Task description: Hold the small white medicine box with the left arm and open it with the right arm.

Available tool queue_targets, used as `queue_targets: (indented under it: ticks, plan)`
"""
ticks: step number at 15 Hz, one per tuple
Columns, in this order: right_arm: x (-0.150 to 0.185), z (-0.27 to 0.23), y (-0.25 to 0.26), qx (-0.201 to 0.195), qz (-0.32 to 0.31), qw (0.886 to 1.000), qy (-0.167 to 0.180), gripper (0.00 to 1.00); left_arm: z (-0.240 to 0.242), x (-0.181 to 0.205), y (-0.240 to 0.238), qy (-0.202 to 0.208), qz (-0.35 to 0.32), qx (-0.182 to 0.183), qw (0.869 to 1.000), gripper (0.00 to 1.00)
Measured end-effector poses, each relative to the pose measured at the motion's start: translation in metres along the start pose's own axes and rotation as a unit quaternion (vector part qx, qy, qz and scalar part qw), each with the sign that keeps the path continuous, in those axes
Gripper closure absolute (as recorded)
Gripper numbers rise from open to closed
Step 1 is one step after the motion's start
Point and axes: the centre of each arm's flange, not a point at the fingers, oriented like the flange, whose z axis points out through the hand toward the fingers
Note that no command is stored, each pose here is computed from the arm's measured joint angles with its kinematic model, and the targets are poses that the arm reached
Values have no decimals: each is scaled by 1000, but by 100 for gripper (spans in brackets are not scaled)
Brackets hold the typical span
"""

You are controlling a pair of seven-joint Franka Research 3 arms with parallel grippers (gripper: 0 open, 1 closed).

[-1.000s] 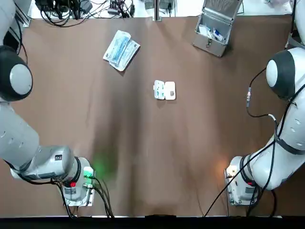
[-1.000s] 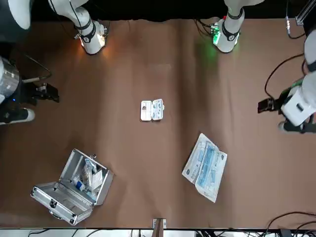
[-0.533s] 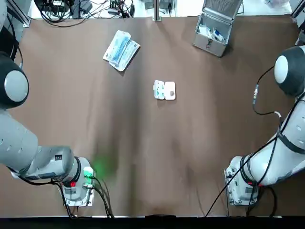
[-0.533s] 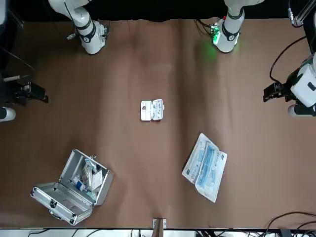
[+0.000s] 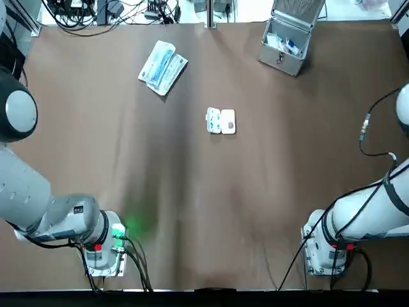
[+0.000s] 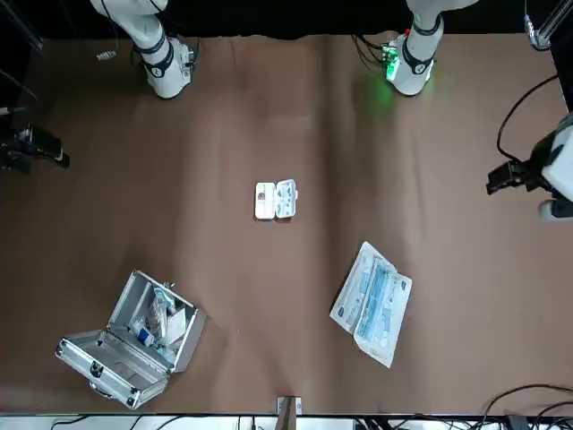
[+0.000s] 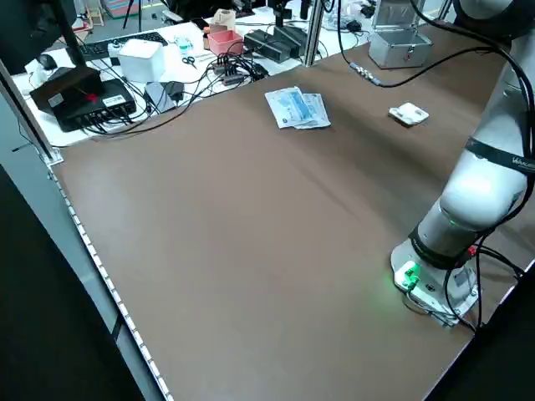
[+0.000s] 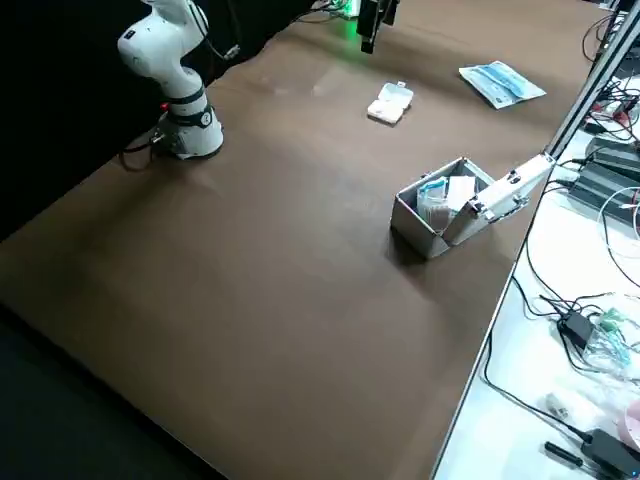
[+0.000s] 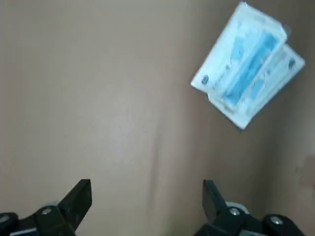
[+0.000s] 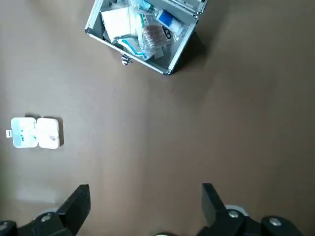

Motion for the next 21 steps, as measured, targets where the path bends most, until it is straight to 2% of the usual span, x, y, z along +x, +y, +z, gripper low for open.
queue_targets:
  ticks: [1, 3, 10, 13, 17, 21]
  plan:
    - [-12, 1, -2, -2, -2, 1000, 11, 0, -3, 5, -3, 20, -40, -3, 999, 0]
    - [-21, -1, -5, -2, -4, 1000, 14, 0, -5, 6, 2, 29, -51, -5, 998, 0]
    - [-26, 2, -5, -17, -4, 1000, 6, 0, -7, -3, 64, 32, 18, -4, 999, 0]
    - [-26, 2, -3, -23, -1, 1000, 5, 0, -8, -3, 59, 33, 23, -3, 999, 0]
    - [-27, 1, 5, -52, 6, 999, 4, 0, -11, -3, 52, 34, 20, -7, 999, 0]
    - [-28, 0, 16, -52, 18, 998, 6, 0, -12, -3, 51, 35, 19, -7, 999, 0]
